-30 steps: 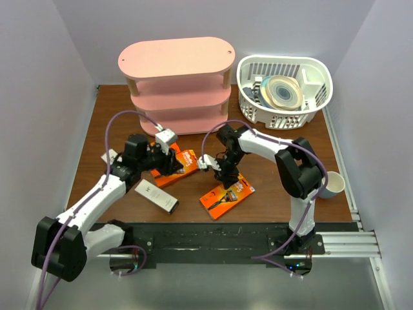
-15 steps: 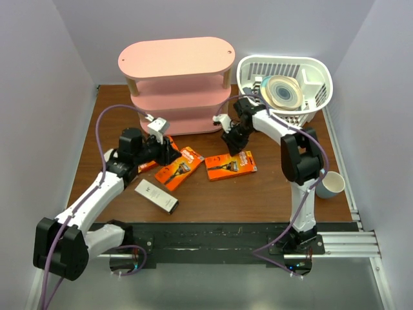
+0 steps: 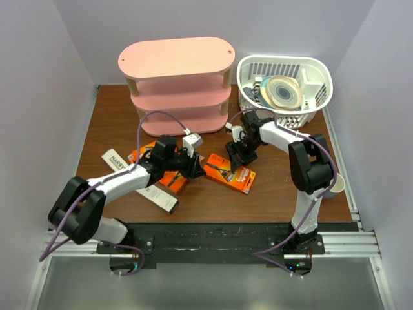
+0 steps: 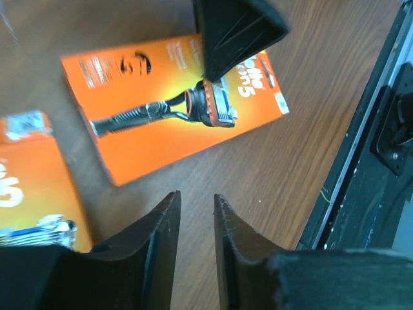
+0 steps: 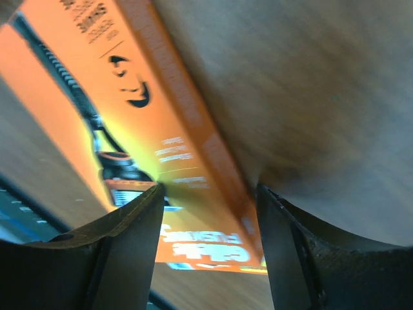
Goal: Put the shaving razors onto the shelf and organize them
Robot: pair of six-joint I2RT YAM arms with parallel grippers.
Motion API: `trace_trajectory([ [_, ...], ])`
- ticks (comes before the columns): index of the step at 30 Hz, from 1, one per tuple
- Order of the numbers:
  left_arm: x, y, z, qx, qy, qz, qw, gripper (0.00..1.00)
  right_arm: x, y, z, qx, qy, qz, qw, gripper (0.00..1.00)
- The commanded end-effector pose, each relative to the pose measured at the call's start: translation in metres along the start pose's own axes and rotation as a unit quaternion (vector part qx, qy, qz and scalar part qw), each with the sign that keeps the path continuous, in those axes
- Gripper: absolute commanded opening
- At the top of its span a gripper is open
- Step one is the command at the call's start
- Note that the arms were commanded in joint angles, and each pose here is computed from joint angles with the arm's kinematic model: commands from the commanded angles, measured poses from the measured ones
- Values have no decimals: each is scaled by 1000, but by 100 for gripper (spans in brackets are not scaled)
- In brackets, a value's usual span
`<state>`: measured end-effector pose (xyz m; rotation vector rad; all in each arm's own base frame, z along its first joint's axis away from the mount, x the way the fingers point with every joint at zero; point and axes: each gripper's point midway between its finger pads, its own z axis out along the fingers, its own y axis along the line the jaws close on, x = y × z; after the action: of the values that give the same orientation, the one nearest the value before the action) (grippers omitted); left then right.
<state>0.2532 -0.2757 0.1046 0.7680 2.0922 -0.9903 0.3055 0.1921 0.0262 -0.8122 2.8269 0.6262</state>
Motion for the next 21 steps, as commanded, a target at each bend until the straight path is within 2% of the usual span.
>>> trace_trajectory([
  [1, 13, -8, 19, 28, 24, -28, 999, 26, 15, 32, -1, -57, 9, 79, 995, 61],
  [3, 25, -2, 25, 19, 37, -38, 998, 22, 23, 35, 2, -68, 15, 89, 994, 62],
  [6, 33, 8, 33, 0, 33, -60, 998, 21, 29, 40, 2, -79, 16, 94, 992, 62],
  [8, 31, 8, 38, 5, 25, -69, 997, 24, 35, 43, 3, -85, 16, 93, 992, 64],
  [12, 24, 17, 52, -13, 10, -115, 993, 39, 43, 48, 7, -88, 10, 95, 992, 67],
  [15, 19, 20, 65, -4, 14, -130, 991, 45, 53, 62, 14, -102, 23, 87, 991, 68],
  [21, -20, 32, 93, -6, -22, -127, 992, 49, 60, 67, 23, -108, 24, 95, 989, 67],
])
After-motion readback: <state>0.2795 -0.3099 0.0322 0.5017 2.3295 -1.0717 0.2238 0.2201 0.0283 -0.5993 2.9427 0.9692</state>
